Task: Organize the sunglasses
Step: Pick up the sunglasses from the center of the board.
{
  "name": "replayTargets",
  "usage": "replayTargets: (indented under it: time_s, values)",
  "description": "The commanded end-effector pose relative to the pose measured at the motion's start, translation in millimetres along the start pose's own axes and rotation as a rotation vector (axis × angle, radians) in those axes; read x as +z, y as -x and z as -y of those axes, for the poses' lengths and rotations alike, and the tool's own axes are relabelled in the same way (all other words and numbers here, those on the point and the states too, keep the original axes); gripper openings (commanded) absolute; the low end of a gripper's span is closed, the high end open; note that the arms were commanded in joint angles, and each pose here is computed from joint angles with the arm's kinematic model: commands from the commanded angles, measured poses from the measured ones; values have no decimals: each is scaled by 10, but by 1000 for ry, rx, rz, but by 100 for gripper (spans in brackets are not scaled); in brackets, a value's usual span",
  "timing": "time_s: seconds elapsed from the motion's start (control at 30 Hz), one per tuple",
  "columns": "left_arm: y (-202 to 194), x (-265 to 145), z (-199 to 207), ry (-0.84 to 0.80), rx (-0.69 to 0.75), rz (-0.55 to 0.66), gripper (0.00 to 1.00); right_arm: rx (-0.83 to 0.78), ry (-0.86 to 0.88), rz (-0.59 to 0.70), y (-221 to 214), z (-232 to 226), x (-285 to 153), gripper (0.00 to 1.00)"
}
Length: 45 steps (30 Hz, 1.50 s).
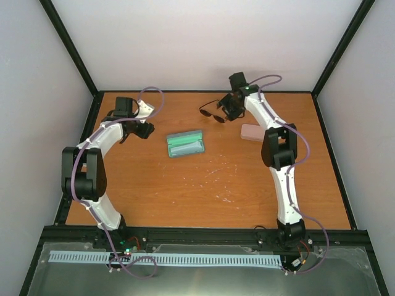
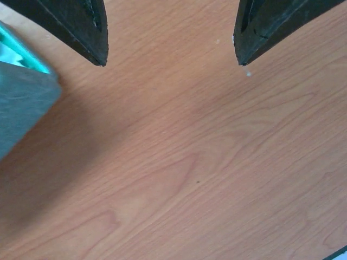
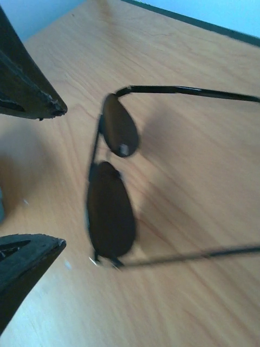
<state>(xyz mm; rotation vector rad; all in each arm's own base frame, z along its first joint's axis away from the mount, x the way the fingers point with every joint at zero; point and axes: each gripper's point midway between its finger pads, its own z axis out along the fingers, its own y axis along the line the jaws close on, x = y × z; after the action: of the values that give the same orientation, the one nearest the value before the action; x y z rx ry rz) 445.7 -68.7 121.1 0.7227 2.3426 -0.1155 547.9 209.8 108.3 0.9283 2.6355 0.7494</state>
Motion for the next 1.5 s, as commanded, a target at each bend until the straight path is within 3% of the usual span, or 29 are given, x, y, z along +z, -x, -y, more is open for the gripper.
replayTargets:
  time_s: [0.0,0.47,1.47]
  values:
    - [111,3,-270,21,2,32,63,120,53,-124,-528,-297,92,58]
    - [-63,-48,-843,58,-76,57,64,271,8,-72,-541,-193,482,59]
    - [-186,111,-1118,52,-163,24,64,486,32,67,-80,60,818,59]
